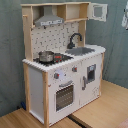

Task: Play with the kitchen

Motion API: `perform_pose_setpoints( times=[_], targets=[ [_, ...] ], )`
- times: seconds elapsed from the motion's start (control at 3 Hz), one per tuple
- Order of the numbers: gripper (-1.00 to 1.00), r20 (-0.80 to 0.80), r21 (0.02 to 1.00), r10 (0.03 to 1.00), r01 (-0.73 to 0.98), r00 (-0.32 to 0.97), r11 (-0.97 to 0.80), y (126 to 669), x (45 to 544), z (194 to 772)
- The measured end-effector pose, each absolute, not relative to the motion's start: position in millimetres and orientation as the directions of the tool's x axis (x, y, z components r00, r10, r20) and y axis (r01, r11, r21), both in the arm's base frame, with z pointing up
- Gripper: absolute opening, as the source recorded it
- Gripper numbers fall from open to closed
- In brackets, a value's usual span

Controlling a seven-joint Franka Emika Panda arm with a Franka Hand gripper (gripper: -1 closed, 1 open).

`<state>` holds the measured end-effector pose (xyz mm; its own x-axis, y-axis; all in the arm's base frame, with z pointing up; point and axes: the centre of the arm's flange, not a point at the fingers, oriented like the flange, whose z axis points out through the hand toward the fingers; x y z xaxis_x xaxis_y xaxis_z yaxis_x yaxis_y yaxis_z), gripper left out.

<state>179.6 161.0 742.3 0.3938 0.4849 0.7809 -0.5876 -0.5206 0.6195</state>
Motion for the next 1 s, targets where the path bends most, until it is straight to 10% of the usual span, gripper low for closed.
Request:
perform_pose_setpoints(
  times=[1.0],
  targets=[
    [-1.00,0.755,0.655,0.537,-0.478,0.377,-0.585,104.1,202.6,764.3]
  ],
)
